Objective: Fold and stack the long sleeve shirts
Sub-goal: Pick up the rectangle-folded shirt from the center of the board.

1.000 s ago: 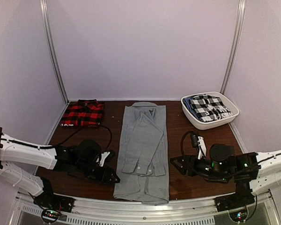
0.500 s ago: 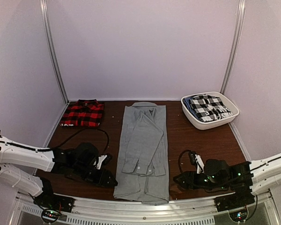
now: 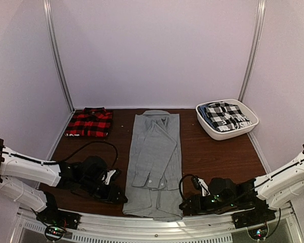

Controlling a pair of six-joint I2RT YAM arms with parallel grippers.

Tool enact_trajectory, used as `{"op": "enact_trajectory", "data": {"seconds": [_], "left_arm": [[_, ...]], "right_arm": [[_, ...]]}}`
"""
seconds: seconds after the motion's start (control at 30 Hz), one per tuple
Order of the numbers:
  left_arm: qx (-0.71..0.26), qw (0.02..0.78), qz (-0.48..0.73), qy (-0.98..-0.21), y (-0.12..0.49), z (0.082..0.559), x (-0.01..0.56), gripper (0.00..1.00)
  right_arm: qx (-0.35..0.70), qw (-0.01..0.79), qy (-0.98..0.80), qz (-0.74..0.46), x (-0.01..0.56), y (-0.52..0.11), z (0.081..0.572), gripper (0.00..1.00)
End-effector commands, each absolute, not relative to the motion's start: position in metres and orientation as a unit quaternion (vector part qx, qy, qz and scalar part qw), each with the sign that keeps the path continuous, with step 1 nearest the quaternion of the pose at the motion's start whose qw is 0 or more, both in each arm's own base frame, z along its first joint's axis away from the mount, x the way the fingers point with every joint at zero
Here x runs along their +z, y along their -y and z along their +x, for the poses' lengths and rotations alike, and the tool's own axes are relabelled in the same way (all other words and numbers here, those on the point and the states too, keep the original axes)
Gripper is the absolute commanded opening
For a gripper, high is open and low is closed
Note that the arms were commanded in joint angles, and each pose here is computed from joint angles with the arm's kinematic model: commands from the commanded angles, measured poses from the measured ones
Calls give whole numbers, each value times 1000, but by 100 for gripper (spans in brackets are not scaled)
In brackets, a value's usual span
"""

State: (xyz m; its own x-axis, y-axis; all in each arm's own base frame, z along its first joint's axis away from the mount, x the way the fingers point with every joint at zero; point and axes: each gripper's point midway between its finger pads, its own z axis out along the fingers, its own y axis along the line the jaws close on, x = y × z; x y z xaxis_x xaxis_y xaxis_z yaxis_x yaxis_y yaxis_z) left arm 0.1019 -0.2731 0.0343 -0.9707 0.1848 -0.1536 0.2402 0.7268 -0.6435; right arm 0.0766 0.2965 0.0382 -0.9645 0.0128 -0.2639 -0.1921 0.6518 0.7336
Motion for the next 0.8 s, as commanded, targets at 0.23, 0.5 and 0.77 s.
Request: {"op": "enact_trajectory", "data": {"seconds": [0.23,0.5,0.77], "left_arm": [[-357,19,124,-926,281,99,25,52],[-371,-10,137,-918,289,91,26,44],[-386,-11,141,-912,295,92,33,20]], "right_arm": [[452,112,-885,-25,48,-312,79,45],[451,98,-887,-27,42,-317,78,40],[460,91,-883,-21,41,-319,78,33]]}}
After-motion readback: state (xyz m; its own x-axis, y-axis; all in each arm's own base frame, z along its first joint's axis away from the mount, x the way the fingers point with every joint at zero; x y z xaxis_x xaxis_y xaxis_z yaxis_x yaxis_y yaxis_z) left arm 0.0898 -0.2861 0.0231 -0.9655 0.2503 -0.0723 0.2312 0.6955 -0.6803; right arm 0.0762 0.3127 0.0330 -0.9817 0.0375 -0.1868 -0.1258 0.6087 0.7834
